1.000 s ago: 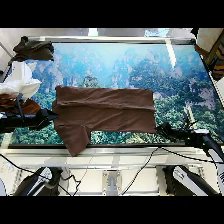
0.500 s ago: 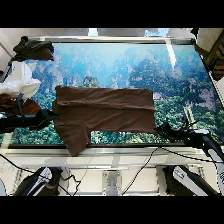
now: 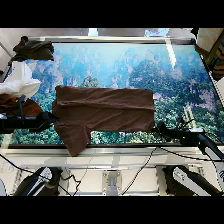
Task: Fold the shirts.
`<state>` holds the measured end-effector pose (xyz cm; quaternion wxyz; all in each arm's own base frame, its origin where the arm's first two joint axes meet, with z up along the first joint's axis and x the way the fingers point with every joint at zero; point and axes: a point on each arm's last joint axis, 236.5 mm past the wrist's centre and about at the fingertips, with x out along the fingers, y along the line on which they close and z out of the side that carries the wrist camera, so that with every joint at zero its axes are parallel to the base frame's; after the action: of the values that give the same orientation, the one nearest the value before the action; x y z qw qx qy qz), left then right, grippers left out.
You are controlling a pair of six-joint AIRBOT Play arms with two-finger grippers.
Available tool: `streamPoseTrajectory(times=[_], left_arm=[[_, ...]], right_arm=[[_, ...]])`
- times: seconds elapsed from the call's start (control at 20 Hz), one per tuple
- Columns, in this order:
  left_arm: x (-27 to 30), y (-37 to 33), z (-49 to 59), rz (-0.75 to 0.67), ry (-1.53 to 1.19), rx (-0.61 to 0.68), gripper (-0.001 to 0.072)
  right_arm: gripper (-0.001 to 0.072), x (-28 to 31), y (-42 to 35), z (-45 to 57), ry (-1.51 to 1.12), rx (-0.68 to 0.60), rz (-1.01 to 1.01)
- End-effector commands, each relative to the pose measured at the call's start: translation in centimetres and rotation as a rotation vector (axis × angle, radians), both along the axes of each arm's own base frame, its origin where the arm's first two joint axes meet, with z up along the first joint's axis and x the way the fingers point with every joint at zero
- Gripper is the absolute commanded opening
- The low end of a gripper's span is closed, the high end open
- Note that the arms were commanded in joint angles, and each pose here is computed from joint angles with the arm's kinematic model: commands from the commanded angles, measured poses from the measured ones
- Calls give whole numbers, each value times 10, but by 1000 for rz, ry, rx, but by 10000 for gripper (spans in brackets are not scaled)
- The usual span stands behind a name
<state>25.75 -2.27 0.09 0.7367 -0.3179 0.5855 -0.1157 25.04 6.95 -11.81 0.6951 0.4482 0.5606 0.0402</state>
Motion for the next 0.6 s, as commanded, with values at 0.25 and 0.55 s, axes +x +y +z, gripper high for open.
streamPoseTrajectory(times=[0.25, 0.55], left_arm=[[-79, -2, -75, 75, 302, 52, 688], [-58, 16, -93, 179, 259, 105, 687]], right_arm=[[25, 9, -8, 13, -29, -23, 53], [25, 11, -6, 16, -34, -7, 46]])
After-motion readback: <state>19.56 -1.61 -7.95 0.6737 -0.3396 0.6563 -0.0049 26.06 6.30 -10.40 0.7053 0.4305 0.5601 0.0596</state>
